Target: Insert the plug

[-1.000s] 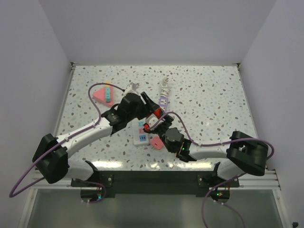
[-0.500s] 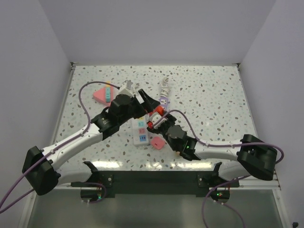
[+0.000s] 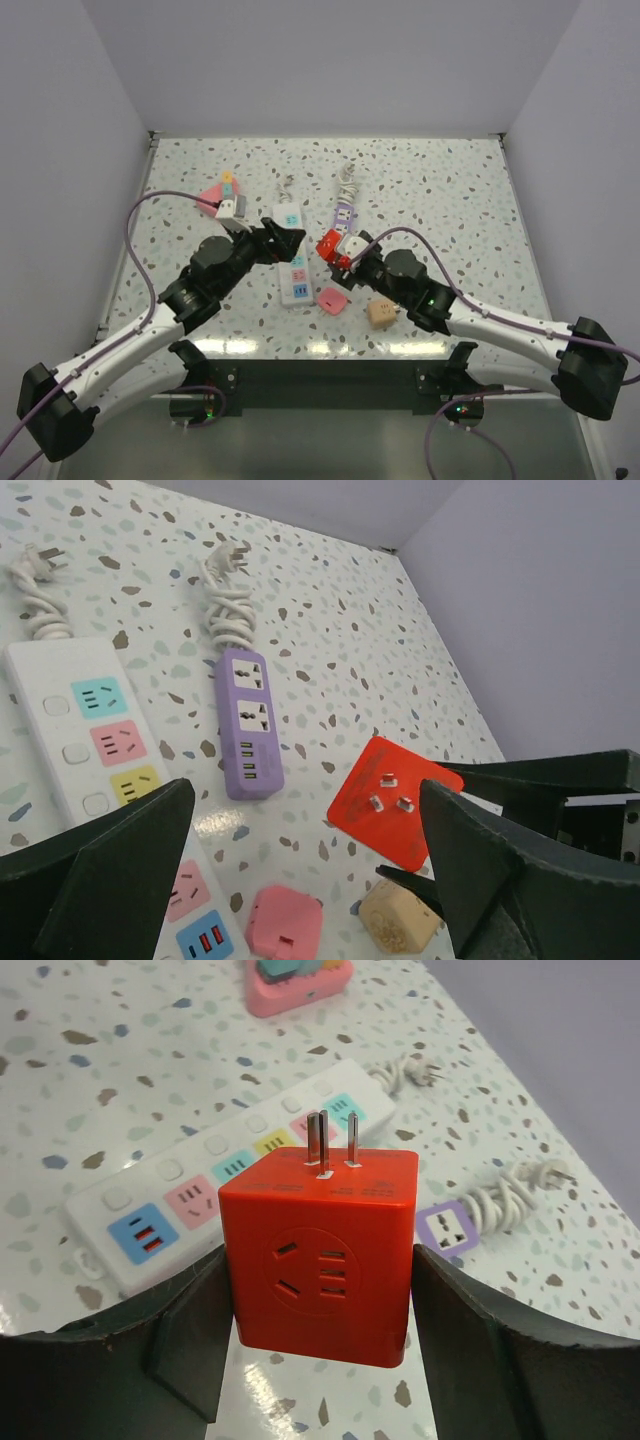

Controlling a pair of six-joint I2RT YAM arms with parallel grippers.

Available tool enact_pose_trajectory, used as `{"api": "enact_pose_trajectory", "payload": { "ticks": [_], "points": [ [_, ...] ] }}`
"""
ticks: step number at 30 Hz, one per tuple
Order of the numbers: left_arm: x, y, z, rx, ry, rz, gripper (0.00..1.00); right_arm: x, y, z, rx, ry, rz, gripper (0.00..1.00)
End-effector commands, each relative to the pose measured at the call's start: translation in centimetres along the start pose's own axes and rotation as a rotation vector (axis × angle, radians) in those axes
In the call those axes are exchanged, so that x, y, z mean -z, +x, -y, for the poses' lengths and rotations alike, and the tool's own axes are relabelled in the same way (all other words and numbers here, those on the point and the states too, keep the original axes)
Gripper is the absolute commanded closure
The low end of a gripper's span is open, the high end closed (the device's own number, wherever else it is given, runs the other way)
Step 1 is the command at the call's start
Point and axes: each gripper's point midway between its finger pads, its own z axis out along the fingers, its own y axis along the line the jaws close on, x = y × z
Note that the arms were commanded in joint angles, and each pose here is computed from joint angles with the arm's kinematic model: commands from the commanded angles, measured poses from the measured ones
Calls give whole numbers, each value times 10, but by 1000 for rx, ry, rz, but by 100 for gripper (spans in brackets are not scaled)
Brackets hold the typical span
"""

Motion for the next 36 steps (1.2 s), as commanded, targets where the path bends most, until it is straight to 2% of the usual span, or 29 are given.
{"api": "enact_pose_trajectory", "payload": {
  "ticks": [1,5,14,32,34,36],
  "points": [
    [4,-17,27,-122,164,64,0,-1,-20,-26,-5,-180,26,100],
    [5,2,50,-164,308,-25,0,-7,-19,-32,3,-213,7,100],
    [-4,44,51,-245,395,-181,0,-7,-28,-38,28,-274,0,100],
    [-14,78,48,-238,442,-291,0,4,-37,-35,58,-276,41,100],
    [-14,81,50,-236,465,-298,5,4,-37,-34,61,-274,44,100],
    [-10,84,59,-234,525,-311,21,3,-37,-32,60,-259,44,100]
  ]
}}
